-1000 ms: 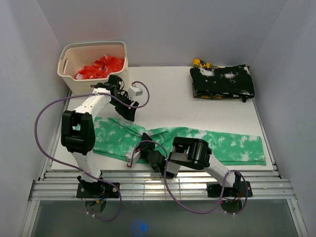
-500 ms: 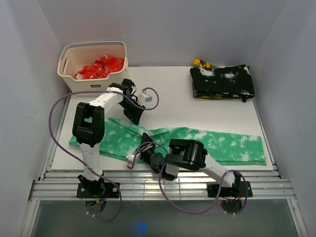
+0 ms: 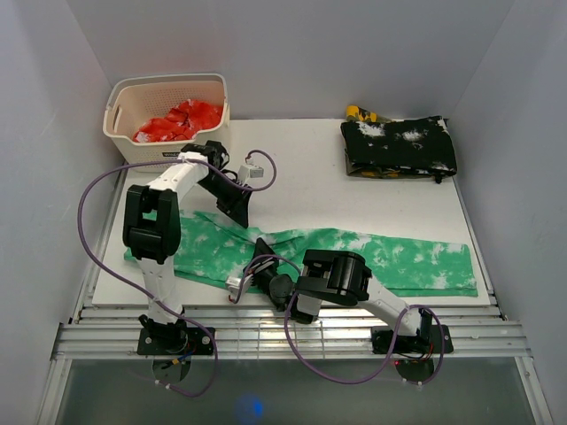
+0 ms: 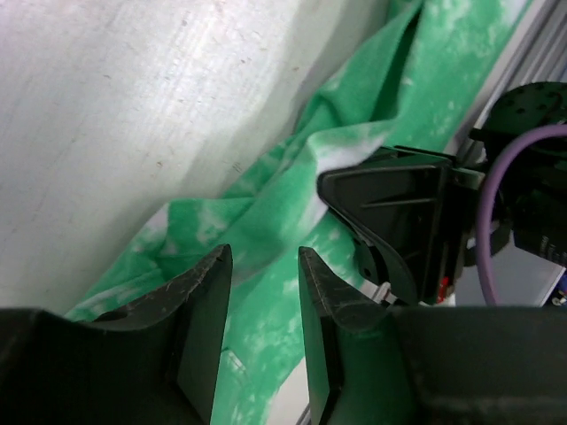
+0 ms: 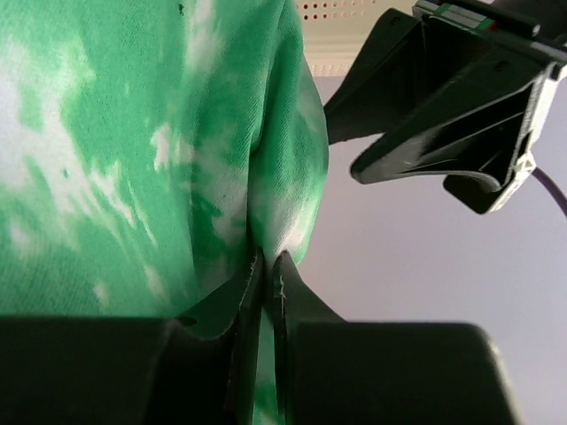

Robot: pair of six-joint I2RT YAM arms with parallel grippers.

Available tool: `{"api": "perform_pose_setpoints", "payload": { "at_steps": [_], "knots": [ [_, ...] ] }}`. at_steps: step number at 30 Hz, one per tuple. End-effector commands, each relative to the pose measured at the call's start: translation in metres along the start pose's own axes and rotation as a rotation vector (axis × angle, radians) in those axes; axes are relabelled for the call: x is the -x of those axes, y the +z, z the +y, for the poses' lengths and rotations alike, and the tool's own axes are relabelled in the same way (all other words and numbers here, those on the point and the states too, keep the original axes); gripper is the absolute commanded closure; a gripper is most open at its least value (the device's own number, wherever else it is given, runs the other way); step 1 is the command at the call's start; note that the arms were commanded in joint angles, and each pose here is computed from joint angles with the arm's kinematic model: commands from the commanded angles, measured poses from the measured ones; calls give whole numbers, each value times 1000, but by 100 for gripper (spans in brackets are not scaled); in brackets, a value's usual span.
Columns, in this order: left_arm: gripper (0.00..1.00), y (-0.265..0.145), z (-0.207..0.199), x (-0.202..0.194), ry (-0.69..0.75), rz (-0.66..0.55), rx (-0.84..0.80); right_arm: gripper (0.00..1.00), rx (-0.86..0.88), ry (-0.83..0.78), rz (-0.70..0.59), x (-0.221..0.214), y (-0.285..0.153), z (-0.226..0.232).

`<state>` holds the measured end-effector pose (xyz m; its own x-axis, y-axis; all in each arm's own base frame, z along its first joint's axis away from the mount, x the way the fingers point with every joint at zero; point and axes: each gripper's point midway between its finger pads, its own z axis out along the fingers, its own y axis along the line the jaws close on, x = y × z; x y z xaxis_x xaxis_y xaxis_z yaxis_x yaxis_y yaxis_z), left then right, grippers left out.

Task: Fold and stack the trousers
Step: Fold the trousers

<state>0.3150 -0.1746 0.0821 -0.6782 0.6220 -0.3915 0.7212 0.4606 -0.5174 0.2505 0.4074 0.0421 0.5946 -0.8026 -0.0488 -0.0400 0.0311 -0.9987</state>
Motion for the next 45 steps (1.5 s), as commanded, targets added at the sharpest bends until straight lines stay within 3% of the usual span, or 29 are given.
{"api": "perform_pose_setpoints", "payload": {
  "at_steps": [1, 7, 11, 17, 23, 32, 35, 37, 38, 41, 45],
  "knots": [
    [53, -19, -37, 10, 53, -58, -88, 92, 226, -250, 65, -43, -34, 89],
    [55, -7, -28, -6, 10, -19, -64, 92, 222, -250, 63, -43, -34, 87],
    [39, -23, -10, 22, 38, -117, 63, 92, 226, -265, 58, -45, -36, 91],
    [32, -32, 19, 51, 46, -161, 191, 92, 225, -294, 44, -45, -39, 95],
    [31, 1, 34, 25, -4, -29, 200, 92, 224, -298, 48, -46, -38, 96],
    [34, 16, -9, -29, -74, 132, -7, 92, 233, -308, 49, -47, -38, 99],
    [42, 16, -22, -36, -91, 135, -59, 92, 234, -312, 49, -48, -38, 99],
    [54, 16, -28, -39, -94, 130, -75, 92, 237, -314, 49, -48, -39, 100],
    [69, 15, -29, -38, -94, 122, -81, 92, 237, -314, 49, -48, -39, 100],
    [100, 10, -28, -29, -94, 59, -57, 92, 237, -322, 43, -49, -41, 99],
    [100, -14, 0, 7, -14, -105, 124, 92, 240, -322, 33, -50, -45, 93]
  ]
}}
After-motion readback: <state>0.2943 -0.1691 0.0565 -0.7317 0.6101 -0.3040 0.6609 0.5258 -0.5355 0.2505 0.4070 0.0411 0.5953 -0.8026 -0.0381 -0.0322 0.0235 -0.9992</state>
